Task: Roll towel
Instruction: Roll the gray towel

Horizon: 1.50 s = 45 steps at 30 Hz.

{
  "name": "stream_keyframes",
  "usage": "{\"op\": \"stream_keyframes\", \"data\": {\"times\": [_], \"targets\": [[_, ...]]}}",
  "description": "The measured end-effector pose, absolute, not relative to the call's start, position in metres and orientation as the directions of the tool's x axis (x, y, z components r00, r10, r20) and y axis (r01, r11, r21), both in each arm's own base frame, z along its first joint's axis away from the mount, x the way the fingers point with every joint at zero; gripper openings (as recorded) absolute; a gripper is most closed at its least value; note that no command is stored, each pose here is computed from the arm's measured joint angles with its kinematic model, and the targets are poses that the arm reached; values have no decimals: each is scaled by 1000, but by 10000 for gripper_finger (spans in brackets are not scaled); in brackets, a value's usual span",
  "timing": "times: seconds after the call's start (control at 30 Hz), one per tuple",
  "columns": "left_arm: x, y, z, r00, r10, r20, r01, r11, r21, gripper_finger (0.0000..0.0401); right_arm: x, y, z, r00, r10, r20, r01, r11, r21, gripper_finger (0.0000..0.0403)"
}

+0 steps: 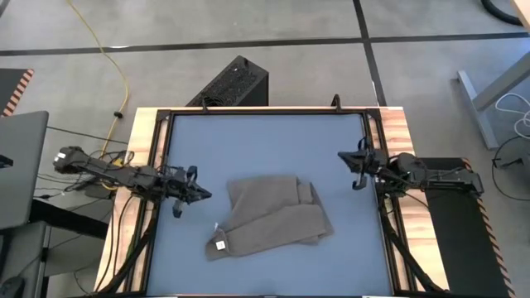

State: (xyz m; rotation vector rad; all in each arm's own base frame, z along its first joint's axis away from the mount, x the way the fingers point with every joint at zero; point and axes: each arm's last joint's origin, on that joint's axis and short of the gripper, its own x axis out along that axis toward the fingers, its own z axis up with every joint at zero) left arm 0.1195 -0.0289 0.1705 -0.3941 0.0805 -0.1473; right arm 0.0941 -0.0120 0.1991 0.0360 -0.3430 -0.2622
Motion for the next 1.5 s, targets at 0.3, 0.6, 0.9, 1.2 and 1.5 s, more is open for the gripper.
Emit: {"op": "stream_keyframes", "data": {"times": [0.3,0.6,0.9,1.2,1.5], "targets": [[171,-70,189,879,-360,-312,324,932,-164,0,116,2,214,996,-46,78,30,979,201,32],[206,-108,201,777,-317,-544,329,941,-78,20,159,41,241,979,139,-149,-98,962,256,43],[229,-119,183,768,-213,-604,238,970,-40,53,196,80,270,947,122,-297,-86,987,133,44],[240,-129,192,679,-242,-693,281,958,-59,122,231,115,287,846,129,-517,-128,991,39,44],[239,-142,213,658,-216,-722,329,944,17,173,253,132,282,721,97,-686,-155,988,-23,62]]}}
